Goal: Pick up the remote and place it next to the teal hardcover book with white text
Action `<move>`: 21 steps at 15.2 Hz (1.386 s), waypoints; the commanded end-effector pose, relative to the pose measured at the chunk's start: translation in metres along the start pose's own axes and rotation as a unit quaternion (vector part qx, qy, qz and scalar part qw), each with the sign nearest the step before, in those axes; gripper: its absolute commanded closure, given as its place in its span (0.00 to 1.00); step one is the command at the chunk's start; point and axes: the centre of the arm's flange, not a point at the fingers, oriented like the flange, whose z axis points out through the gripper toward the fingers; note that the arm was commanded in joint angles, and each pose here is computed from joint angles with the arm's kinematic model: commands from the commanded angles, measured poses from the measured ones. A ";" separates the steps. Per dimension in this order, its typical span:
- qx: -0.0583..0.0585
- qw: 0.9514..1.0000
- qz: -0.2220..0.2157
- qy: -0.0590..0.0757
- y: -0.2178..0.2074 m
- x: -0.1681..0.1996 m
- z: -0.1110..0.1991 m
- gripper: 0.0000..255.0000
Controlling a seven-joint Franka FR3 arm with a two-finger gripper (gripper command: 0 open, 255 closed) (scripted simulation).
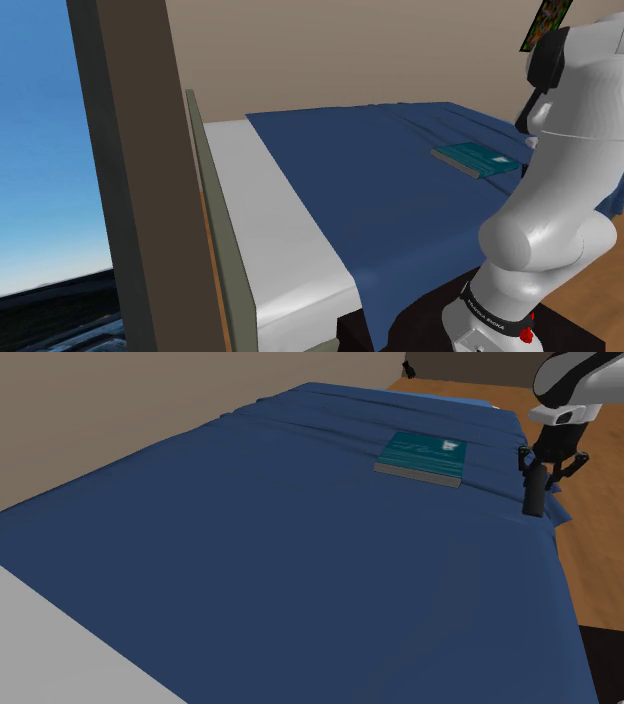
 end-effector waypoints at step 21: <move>0.000 1.000 0.000 0.001 0.001 0.001 -0.032 0.00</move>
